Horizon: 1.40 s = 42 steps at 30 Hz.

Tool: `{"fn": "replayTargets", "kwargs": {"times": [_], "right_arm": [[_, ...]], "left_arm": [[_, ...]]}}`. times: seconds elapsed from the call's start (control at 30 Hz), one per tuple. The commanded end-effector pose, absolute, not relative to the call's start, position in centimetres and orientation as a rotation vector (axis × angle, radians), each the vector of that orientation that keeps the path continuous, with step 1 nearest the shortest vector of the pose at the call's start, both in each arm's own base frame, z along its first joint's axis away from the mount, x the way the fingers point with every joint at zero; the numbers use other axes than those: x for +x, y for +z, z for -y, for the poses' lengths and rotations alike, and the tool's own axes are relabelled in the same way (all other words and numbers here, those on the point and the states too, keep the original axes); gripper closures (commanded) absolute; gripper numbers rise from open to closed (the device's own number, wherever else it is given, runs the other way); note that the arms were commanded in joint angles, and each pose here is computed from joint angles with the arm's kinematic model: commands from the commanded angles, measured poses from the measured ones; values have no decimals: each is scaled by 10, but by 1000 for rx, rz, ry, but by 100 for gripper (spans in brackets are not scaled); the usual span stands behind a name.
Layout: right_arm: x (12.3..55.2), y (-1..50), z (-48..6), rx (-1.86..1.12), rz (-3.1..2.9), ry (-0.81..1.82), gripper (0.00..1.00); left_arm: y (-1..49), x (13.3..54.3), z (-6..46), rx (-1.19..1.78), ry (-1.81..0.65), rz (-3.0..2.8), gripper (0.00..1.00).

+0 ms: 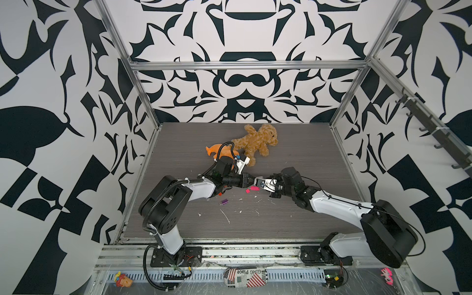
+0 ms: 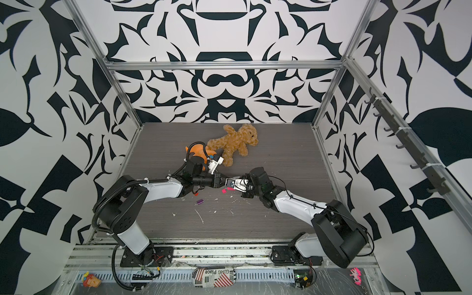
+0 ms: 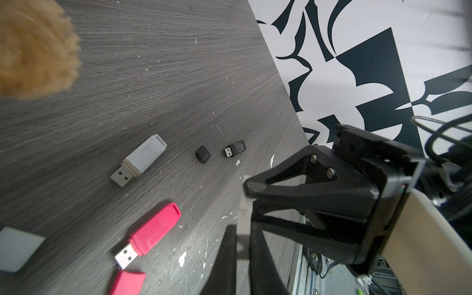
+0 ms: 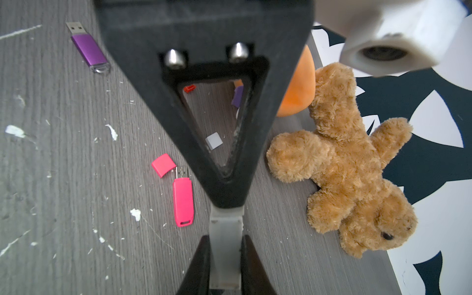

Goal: Close the usb drive cover
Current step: Close the cover of the USB drive.

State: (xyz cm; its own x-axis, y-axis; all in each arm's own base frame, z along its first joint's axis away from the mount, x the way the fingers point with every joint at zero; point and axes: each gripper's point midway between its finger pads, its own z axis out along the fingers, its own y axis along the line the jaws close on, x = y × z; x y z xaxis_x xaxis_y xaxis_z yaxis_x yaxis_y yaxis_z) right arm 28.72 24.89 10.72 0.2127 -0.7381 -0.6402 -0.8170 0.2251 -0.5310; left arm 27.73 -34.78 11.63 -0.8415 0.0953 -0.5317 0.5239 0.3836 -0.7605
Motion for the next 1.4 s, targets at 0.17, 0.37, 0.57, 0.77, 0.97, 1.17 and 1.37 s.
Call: {"fn": "replayTargets", "kwargs": {"times": [0.17,0.37,0.57,0.77,0.97,1.17,1.37], "right_arm": [[289,190,-297,-1427,-1253,276,82],[284,193,-299,-1485,-1184,266,83],[283,202,-304,-1478,-1123,267,83],[282,205,-307,-1465,-1131,310,83],[283,177,-293,-1488,-1268,287,83],[285,140,-260,-1500,-1480,229,83],[286,121,-227,-1483,-1631,180,82]], "left_arm": [[118,269,362,606,-1501,-2219,92],[115,265,365,624,-1515,-2221,92],[113,264,367,632,-1512,-2225,92],[111,265,370,631,-1505,-2233,92],[116,268,366,611,-1468,-2223,92],[122,276,361,597,-1395,-2209,89],[133,286,359,591,-1358,-2182,81]]}}
